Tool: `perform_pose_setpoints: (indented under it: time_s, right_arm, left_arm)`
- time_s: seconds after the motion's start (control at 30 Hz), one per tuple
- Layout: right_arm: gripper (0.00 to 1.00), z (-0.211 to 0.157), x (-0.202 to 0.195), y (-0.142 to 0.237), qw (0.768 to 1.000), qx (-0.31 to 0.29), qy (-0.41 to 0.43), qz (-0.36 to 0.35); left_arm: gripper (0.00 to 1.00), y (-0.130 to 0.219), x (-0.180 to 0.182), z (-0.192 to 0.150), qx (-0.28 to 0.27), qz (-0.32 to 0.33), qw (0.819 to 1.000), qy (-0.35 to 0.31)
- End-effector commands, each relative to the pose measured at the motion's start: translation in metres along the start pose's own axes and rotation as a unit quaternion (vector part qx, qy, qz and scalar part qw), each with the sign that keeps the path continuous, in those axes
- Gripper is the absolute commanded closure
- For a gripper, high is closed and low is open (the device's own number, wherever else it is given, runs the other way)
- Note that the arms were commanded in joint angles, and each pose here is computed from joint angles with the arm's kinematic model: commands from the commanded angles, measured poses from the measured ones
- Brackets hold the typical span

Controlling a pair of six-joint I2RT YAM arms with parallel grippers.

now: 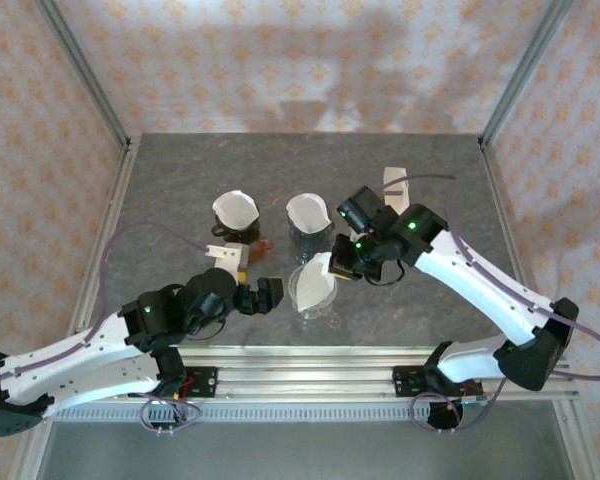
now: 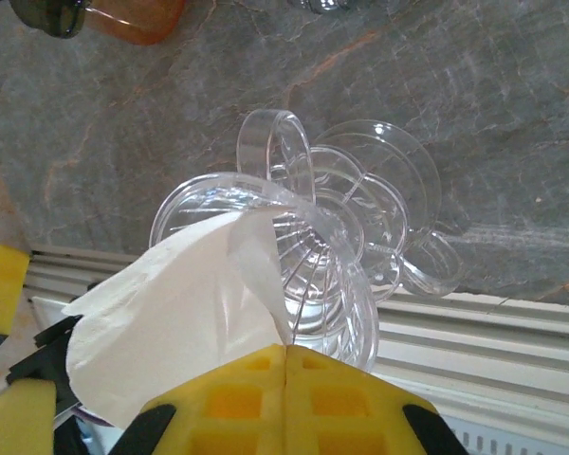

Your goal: Place the coffee filter in the dripper

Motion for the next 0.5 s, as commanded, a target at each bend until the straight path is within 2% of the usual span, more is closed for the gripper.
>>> perform_pose_setpoints:
  time_s: [0.0, 0.2, 0.47]
  right_arm:
    - [1.00, 0.004, 0.004, 0.004, 0.999, -0.016, 0.021, -0.019]
    - [0.92, 0.008, 0.009, 0.003, 0.999, -0.018, 0.029, -0.026]
    - [0.94, 0.011, 0.014, 0.005, 0.997, -0.035, 0.056, -0.035]
  left_arm:
    - [0.00, -0.001, -0.015, 0.011, -0.008, -0.048, 0.999, -0.001]
    - [0.00, -0.012, -0.023, 0.012, -0.003, -0.065, 0.998, 0.005]
    - [0.00, -0.023, -0.028, 0.013, 0.001, -0.076, 0.997, 0.024]
Point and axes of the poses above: each hand's point on the last joint's axis, 136 mm out from that joint toward the fingers, its own y axis back along the fingers, its own x axis along the line the jaws close on, z = x × y, the point moved 9 cm from there along y, back along the fingers, and after that the axes turned 5 degrees about -y, right-handed, at the moved point
